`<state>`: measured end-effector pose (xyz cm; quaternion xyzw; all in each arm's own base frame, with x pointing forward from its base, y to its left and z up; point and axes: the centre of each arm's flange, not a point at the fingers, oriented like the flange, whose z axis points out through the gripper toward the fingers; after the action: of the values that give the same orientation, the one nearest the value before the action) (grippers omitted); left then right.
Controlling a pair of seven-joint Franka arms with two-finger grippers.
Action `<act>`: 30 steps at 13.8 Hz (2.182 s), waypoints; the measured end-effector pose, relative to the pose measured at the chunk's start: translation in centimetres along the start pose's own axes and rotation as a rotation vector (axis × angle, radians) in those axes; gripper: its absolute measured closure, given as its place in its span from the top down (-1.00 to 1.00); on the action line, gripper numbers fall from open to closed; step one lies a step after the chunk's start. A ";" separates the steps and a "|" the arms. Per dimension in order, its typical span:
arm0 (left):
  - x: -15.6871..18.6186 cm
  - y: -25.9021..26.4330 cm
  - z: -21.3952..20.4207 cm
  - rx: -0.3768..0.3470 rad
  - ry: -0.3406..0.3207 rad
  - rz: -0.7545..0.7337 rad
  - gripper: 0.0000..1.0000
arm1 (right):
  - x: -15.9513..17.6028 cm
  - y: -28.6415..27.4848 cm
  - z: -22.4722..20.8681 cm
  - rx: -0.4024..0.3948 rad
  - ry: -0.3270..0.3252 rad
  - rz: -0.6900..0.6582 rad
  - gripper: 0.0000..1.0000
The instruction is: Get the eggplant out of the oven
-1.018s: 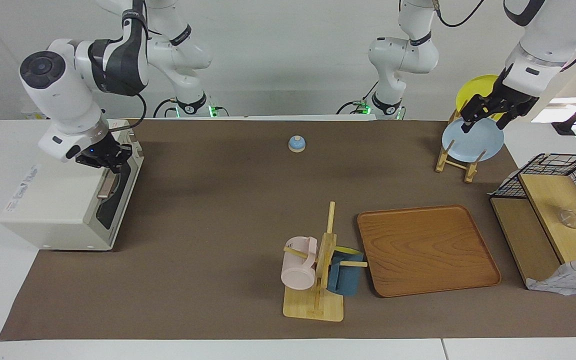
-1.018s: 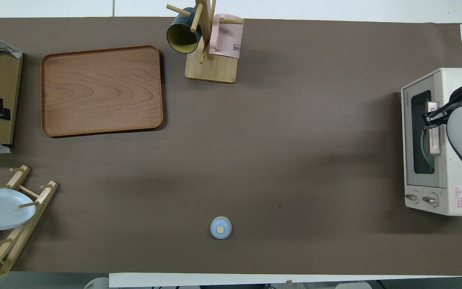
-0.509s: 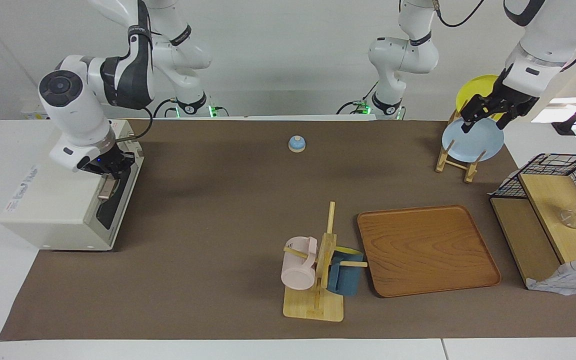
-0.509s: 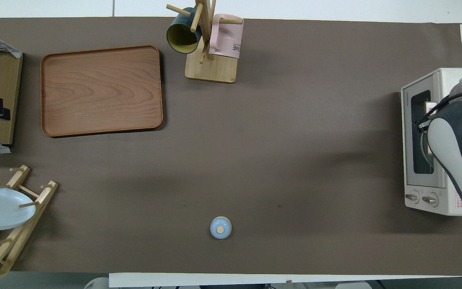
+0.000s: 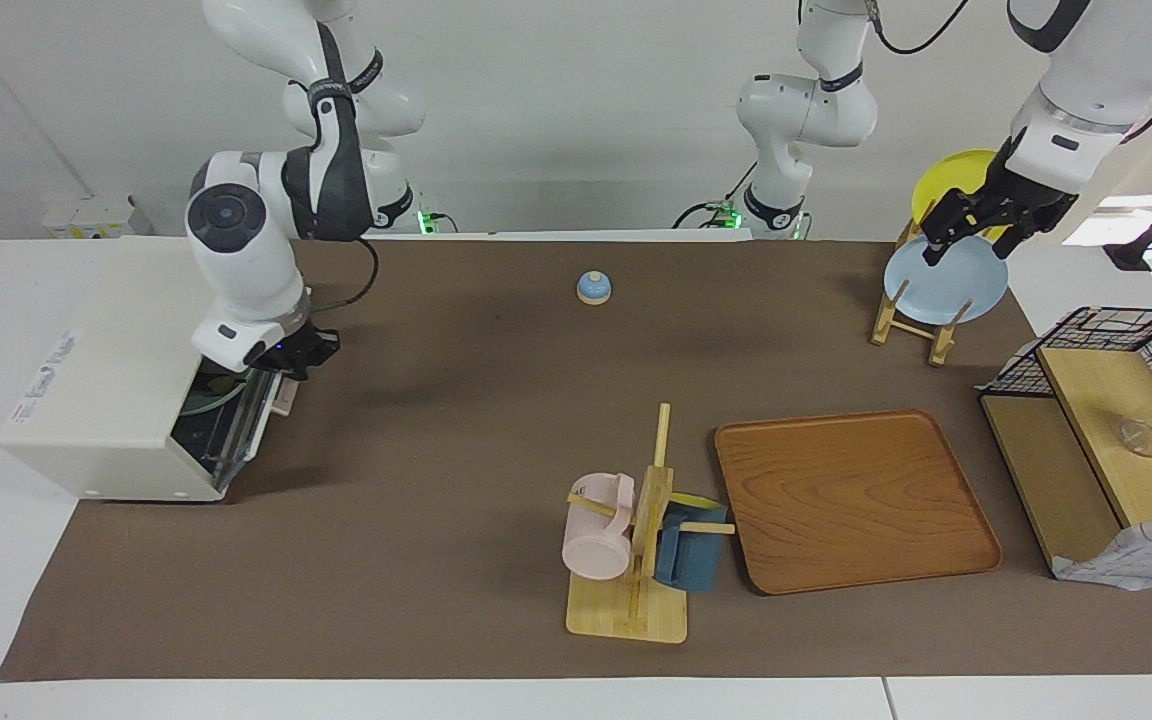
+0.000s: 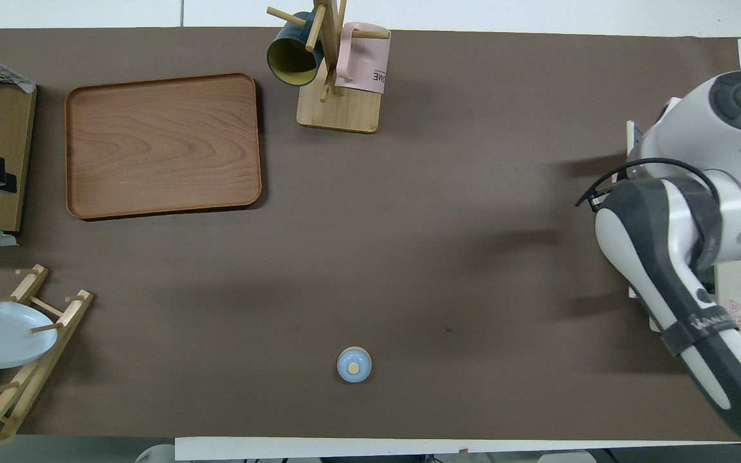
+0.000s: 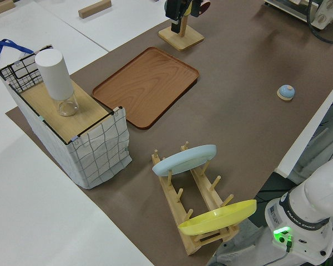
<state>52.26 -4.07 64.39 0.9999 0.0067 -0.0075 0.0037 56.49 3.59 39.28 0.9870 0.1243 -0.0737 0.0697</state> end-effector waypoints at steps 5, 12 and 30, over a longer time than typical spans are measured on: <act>0.0 0.0 0.0 0.000 0.000 0.000 1.00 | 3.8 -2.8 7.2 0.043 0.033 0.040 -0.95; 0.0 0.0 0.0 0.000 0.000 0.000 1.00 | 2.5 -4.1 -0.8 0.017 -0.022 0.169 0.06; 0.0 0.0 0.0 0.000 0.000 0.000 1.00 | -2.9 -3.6 0.9 -0.056 -0.086 0.081 -0.93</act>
<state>52.25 -4.06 64.39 0.9999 0.0067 -0.0077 0.0037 52.64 6.23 38.47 0.9849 0.0831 -0.1094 0.1057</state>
